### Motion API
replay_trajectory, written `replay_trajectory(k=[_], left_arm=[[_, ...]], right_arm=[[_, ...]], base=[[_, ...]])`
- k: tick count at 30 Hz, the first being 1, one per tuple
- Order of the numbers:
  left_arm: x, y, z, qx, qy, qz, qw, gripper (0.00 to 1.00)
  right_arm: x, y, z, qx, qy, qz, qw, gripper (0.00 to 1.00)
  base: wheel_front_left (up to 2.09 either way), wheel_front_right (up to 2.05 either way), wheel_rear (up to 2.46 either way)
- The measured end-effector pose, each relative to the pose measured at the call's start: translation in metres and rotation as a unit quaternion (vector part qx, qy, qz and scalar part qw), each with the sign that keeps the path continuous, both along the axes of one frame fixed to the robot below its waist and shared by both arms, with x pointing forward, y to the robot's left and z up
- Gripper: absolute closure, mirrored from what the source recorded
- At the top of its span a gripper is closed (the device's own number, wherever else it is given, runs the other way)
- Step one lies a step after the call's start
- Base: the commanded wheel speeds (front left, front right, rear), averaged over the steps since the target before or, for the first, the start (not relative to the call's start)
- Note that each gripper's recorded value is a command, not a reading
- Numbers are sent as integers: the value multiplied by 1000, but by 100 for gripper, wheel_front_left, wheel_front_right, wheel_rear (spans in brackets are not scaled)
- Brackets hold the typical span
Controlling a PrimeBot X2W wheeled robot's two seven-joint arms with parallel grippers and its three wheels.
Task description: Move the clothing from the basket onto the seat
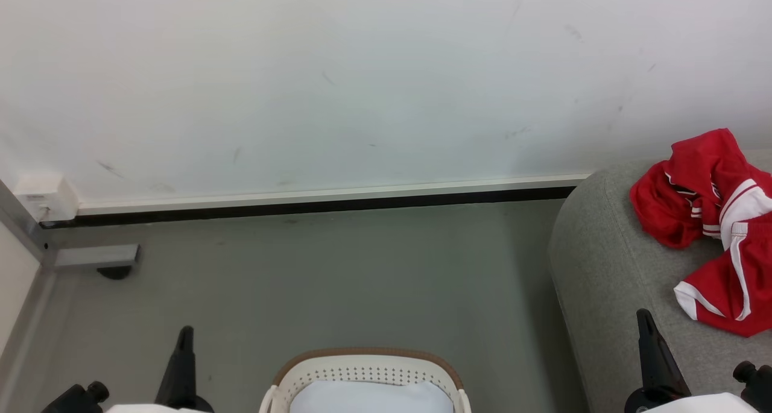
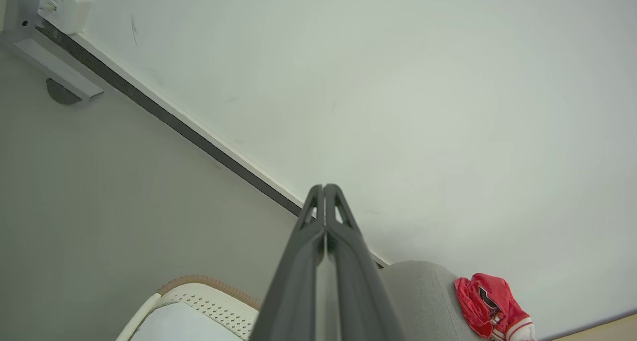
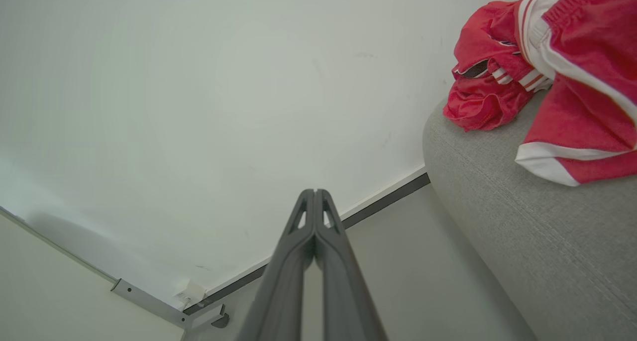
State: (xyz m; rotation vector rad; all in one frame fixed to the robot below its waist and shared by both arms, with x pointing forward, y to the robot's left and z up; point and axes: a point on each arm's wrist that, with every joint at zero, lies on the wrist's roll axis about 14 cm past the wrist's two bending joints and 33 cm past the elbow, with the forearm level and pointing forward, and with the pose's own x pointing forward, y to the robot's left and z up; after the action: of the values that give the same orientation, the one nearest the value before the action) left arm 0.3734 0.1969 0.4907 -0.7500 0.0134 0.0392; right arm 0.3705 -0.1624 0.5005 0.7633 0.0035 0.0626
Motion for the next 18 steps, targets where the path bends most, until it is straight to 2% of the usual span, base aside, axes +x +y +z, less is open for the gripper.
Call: replay_trajectory(k=[18], left_arm=[[4, 2, 1, -110, 5, 6, 994, 100]], right_arm=[[5, -11, -1, 108, 18, -13, 994, 100]], base=[[0, 0, 0]])
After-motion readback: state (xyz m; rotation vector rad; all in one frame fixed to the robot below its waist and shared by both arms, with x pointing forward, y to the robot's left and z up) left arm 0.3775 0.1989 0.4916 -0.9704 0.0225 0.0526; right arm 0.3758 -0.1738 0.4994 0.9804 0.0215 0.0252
